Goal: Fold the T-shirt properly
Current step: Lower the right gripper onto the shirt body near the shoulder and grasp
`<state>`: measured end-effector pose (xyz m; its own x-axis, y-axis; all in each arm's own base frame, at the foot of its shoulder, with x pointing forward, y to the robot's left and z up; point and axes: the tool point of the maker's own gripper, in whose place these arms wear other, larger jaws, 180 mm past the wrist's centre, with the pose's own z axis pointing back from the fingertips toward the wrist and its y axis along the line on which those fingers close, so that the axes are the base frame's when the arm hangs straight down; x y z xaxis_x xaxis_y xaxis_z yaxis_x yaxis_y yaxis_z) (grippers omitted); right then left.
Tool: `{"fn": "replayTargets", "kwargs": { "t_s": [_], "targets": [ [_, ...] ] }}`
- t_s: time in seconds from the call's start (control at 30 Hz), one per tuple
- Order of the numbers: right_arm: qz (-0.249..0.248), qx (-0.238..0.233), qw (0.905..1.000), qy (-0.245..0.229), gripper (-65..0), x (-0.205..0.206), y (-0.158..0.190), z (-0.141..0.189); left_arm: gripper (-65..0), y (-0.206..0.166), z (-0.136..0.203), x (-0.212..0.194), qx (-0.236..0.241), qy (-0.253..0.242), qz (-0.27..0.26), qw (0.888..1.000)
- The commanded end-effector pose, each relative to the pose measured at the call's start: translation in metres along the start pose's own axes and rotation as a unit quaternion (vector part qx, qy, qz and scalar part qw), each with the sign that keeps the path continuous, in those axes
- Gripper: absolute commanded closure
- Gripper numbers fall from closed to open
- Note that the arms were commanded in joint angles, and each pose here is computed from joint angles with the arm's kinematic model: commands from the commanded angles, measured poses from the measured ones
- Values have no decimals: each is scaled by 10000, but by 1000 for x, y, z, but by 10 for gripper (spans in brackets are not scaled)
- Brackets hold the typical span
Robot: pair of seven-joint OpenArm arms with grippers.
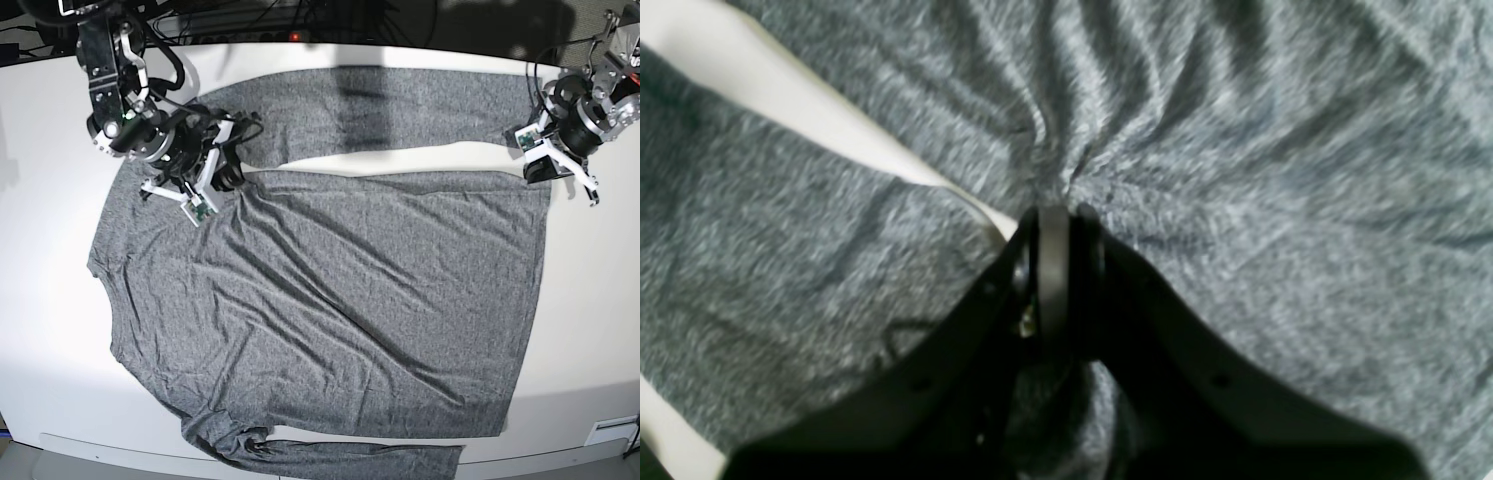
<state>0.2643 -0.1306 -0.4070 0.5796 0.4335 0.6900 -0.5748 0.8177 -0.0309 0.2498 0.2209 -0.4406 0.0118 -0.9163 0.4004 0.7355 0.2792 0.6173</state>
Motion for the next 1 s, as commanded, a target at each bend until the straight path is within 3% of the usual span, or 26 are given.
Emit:
{"fn": "replayTargets", "kwargs": {
  "t_s": [0.0, 0.1, 0.37, 0.63, 0.77, 0.97],
  "targets": [
    [71, -84, 9997, -230, 0, 17, -9, 4, 0, 12, 3, -2, 161, 0, -98, 9998],
    [110, -132, 9997, -146, 0, 20, -14, 3, 0, 24, 3, -2, 474, -1, -140, 9988],
    [78, -318, 9991, -268, 0, 31, -24, 6, 0, 40, 1, 2, 675, -46, -189, 9975],
    [-426, -713, 9936, -770, 0, 54, -64, 26, 0, 79, -5, 13, 1054, -177, -242, 9940],
    [-424, -880, 9903, -990, 0, 72, -80, 32, 0, 91, -6, 17, 1179, -296, 26, 9926],
    [-309, -655, 9945, -762, 0, 74, -65, 20, 0, 101, -6, 21, 1286, -387, 197, 9907]
  ]
}}
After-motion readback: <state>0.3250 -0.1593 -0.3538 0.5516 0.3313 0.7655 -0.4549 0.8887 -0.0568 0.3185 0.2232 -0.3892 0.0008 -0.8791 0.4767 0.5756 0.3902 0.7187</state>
